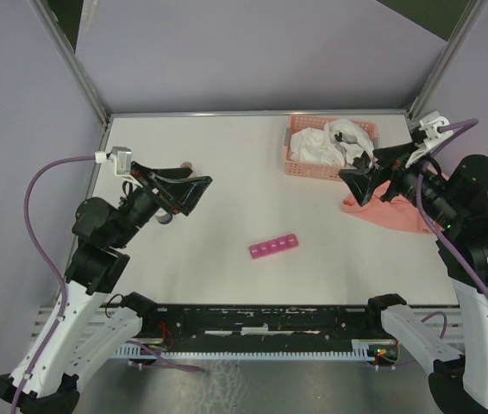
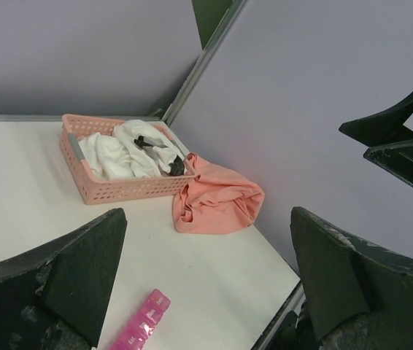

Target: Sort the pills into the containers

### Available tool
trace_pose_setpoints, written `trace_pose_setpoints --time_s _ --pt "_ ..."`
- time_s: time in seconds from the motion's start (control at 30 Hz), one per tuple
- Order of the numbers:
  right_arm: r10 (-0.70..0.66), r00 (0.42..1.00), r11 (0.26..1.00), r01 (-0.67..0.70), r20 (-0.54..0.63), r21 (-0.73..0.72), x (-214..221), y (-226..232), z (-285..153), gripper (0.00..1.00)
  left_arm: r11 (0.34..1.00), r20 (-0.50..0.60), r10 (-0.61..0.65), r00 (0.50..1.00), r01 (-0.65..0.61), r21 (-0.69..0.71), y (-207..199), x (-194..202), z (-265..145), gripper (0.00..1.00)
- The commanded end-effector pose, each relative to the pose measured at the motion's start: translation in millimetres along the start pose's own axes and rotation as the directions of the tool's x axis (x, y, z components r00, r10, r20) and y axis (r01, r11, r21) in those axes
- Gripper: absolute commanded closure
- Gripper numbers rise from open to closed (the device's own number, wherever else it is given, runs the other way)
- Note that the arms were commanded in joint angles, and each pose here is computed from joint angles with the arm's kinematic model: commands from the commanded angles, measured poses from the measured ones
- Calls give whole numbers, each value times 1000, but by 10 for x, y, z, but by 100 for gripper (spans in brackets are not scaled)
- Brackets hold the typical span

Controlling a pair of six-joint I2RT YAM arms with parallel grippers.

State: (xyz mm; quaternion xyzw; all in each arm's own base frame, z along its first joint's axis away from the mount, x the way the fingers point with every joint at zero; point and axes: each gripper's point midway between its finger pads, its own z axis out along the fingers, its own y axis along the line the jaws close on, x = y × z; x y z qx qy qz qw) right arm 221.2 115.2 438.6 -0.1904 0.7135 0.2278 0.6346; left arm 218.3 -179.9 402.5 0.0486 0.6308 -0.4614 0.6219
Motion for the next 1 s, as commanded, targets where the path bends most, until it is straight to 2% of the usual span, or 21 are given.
trace_pose_setpoints --time_s 0.0,0.8,0.97 --pt "-30 998 998 28 53 48 -141 -47 -93 1 996 48 75 996 -77 34 -104 -133 -94 1" --pt "-52 996 992 44 69 118 -152 -183 -84 1 990 56 140 989 -141 23 -100 -176 -129 1" --pt "-55 997 990 47 62 131 -107 -224 -54 1 984 49 180 983 -179 -17 -22 -194 -121 1"
